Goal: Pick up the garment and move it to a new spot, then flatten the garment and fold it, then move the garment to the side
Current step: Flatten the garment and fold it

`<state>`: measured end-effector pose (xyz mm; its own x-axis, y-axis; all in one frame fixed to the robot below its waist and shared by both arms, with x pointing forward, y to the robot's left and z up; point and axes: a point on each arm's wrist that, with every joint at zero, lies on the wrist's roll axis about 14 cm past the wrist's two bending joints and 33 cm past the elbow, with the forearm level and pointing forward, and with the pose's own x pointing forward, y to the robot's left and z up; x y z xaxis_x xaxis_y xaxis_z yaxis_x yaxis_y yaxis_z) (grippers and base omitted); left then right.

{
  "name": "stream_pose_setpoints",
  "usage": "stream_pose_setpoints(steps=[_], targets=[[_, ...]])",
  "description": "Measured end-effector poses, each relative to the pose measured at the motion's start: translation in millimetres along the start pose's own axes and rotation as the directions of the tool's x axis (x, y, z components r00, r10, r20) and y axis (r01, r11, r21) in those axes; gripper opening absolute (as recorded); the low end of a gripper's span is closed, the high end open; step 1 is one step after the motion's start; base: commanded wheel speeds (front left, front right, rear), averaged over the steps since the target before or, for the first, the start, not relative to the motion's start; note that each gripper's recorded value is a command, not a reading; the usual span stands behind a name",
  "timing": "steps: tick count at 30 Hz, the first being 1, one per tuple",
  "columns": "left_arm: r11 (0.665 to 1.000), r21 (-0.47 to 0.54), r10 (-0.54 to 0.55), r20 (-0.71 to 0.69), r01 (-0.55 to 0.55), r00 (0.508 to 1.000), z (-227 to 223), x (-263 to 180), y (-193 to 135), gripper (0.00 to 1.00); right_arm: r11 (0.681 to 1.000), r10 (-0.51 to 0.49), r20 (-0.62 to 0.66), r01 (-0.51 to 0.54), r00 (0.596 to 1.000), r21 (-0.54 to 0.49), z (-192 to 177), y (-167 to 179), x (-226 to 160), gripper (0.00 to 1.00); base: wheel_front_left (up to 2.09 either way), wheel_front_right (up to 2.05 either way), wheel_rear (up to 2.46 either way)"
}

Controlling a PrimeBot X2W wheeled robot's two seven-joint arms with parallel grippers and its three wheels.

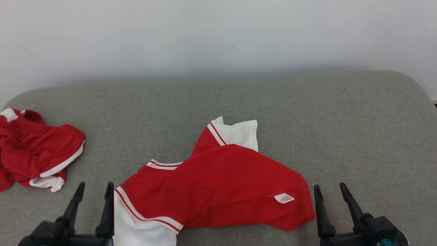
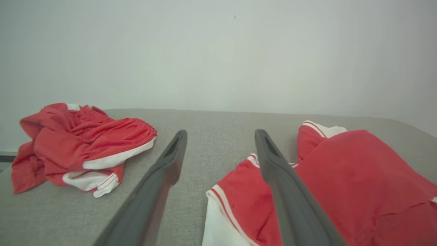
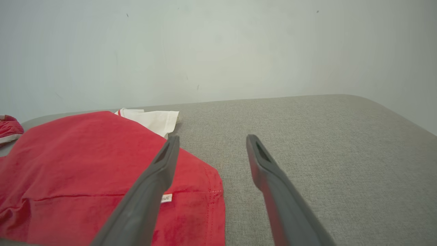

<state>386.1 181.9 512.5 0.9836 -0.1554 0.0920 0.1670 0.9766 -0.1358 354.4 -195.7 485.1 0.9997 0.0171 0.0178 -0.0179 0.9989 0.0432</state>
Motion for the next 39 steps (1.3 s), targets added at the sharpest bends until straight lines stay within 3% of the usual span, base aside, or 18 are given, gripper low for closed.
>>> stream_pose_setpoints(steps=[9,17,29,39], targets=[[0.987,0.058,-0.148,0.008,0.147,0.989,38.4,75.7,-10.8,1.00,0.999,-0.033,-0.013,0.033,0.999,0.016,-4.2,-10.0,6.6,1.00,0.00,0.00,0.00],[0.974,0.041,-0.211,-0.175,0.221,0.962,5.1,109.3,-16.3,1.00,0.996,-0.085,-0.031,0.086,0.996,0.037,-9.7,-25.4,5.9,1.00,0.00,0.00,0.00],[0.925,-0.002,-0.329,-0.509,0.381,0.795,-76.1,112.0,-45.0,1.00,0.983,-0.175,-0.076,0.178,0.982,0.037,-21.5,-51.8,-8.8,1.00,0.00,0.00,0.00],[0.923,-0.046,-0.314,-0.661,0.382,0.681,-112.1,89.8,-38.3,1.00,0.980,-0.194,-0.085,0.197,0.977,0.034,-24.1,-57.6,-11.4,1.00,0.00,0.00,0.00]])
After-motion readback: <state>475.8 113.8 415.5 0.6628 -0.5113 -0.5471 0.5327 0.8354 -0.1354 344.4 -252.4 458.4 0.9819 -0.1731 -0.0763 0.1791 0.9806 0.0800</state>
